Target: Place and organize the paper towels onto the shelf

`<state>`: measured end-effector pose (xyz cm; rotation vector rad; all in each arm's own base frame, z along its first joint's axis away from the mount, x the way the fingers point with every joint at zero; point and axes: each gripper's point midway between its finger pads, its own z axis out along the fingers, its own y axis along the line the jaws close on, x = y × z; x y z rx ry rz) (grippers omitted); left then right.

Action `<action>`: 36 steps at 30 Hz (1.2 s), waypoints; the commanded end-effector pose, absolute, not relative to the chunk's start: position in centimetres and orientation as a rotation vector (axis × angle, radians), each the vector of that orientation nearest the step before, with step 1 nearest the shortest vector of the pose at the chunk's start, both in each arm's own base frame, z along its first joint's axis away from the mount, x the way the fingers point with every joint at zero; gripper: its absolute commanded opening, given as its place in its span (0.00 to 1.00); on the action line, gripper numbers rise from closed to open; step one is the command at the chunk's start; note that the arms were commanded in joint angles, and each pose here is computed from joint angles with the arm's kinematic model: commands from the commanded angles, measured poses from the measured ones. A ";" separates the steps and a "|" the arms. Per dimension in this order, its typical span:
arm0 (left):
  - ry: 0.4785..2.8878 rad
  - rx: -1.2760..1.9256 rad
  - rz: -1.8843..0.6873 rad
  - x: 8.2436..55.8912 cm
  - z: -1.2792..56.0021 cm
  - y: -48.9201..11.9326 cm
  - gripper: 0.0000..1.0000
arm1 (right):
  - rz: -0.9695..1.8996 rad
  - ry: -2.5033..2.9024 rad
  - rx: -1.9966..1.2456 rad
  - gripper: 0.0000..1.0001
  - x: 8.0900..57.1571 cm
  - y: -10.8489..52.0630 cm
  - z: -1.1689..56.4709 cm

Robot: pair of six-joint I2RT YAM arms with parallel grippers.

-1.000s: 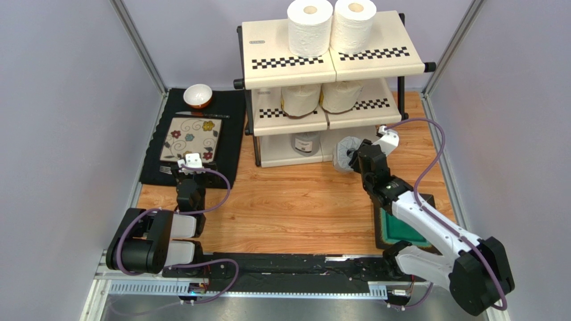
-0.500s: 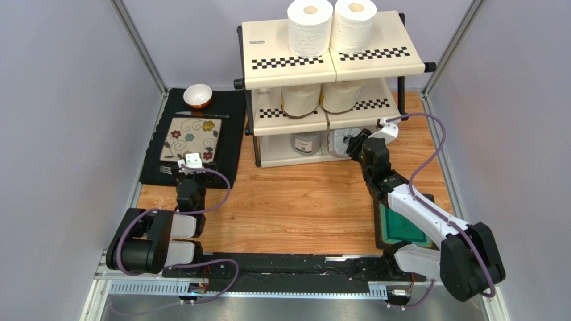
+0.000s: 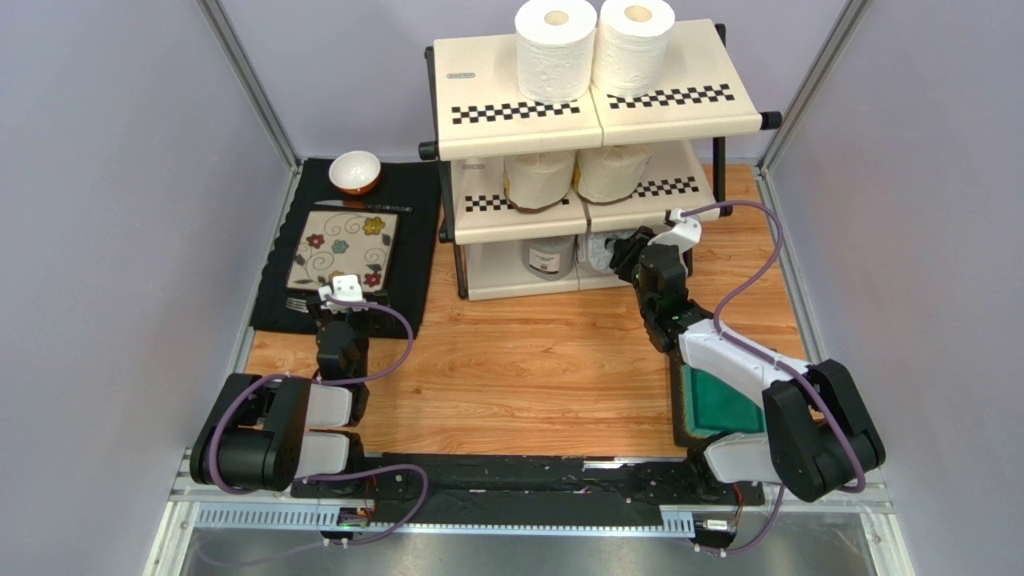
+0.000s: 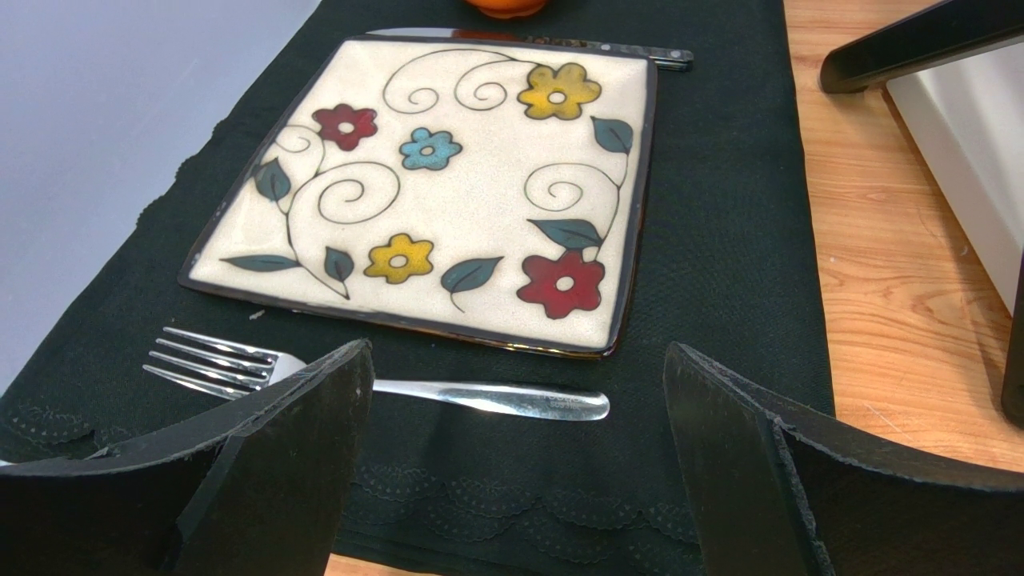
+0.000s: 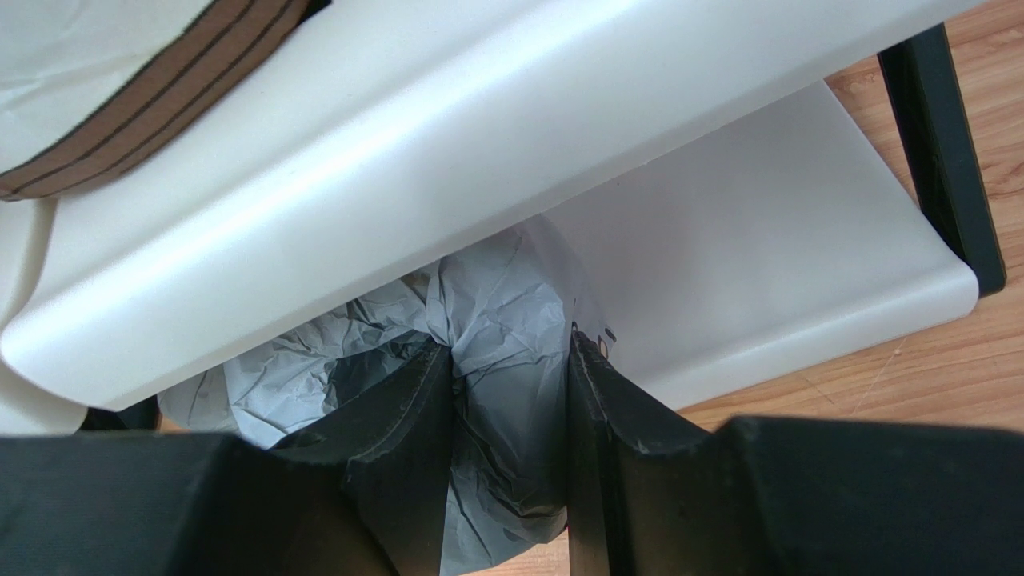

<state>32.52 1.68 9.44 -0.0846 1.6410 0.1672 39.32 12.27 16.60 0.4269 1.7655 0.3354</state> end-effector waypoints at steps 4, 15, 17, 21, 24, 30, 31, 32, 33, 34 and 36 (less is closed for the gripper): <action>1.844 -0.051 0.199 25.5 2.2 2.4 0.99 | 0.377 1.625 0.493 0.28 41.5 12.2 19.4; 1.844 -0.051 0.199 25.5 2.2 2.4 0.99 | 0.362 1.656 0.484 0.27 42.2 12.6 17.8; 1.844 -0.051 0.199 25.5 2.2 2.4 0.99 | 0.361 1.653 0.484 0.28 42.3 12.6 17.8; 1.843 -0.051 0.199 25.5 2.2 2.4 0.99 | 0.362 1.657 0.478 0.28 42.6 12.8 17.7; 1.843 -0.051 0.199 25.5 2.2 2.4 0.99 | 0.360 1.674 0.471 0.28 42.8 13.0 17.3; 1.844 -0.051 0.200 25.5 2.2 2.4 0.99 | 0.370 1.692 0.460 0.57 42.6 13.3 16.9; 1.843 -0.051 0.199 25.5 2.2 2.4 0.99 | 0.379 1.691 0.455 0.62 42.5 13.4 17.0; 1.844 -0.051 0.199 25.5 2.2 2.4 0.99 | 0.384 1.689 0.455 0.64 42.5 13.5 17.0; 1.843 -0.051 0.199 25.5 2.2 2.4 0.99 | 0.391 1.685 0.455 0.65 42.3 13.5 17.2; 1.840 -0.052 0.199 25.6 2.3 2.4 0.99 | 0.396 1.681 0.454 0.67 42.3 13.5 17.3; 1.843 -0.051 0.199 25.5 2.2 2.4 0.99 | 0.401 1.682 0.448 0.68 42.2 13.6 17.4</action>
